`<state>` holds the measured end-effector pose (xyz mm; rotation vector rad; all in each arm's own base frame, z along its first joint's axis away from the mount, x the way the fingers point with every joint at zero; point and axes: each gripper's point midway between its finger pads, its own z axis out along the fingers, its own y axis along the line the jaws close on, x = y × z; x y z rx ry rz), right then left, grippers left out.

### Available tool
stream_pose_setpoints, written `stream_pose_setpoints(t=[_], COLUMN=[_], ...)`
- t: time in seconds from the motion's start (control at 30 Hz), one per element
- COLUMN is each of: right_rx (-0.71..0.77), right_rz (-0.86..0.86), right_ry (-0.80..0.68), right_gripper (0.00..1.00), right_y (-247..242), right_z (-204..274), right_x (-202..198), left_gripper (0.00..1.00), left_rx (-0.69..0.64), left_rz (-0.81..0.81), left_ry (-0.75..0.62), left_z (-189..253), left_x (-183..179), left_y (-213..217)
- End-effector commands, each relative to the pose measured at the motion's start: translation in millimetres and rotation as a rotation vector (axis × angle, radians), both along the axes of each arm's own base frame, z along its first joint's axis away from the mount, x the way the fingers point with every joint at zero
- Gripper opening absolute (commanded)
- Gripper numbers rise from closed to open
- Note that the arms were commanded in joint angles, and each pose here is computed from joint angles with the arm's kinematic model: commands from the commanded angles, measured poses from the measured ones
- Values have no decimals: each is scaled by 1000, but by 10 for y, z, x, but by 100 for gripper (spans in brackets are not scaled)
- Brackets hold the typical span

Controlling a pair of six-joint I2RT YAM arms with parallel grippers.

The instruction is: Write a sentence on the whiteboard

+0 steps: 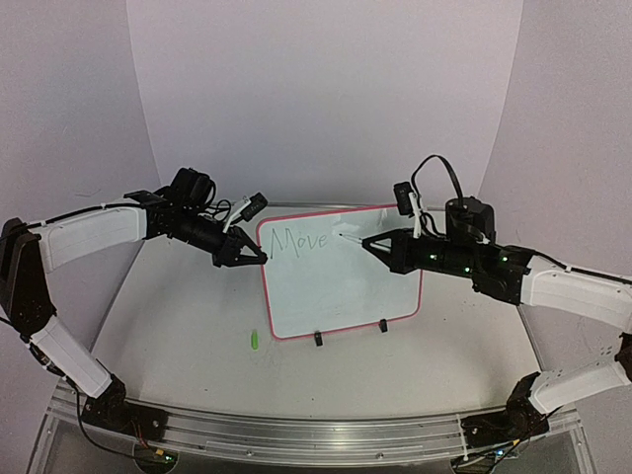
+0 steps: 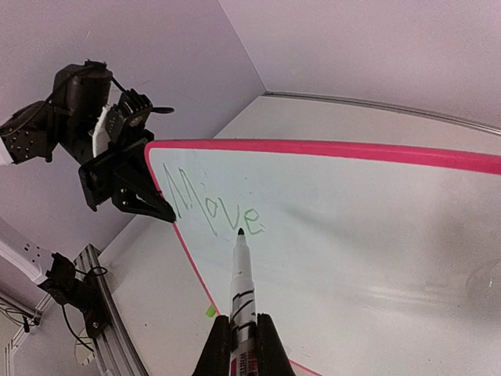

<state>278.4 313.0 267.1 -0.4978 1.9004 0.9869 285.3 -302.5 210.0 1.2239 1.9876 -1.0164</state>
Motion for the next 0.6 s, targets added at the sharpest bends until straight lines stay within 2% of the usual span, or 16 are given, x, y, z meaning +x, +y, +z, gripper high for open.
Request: stream_pose_setpoints(t=[0.0, 0.57], right_rx=[16, -8], right_rz=[14, -48], right_ry=[-1, -22], right_gripper=[0, 0], right_y=[-31, -1], right_z=[25, 26], right_x=[17, 264], left_gripper=[0, 0], left_rx=[50, 52], left_rz=[28, 27], left_ry=[-48, -43], left_z=[-73, -89], left_x=[86, 83], left_y=[76, 76])
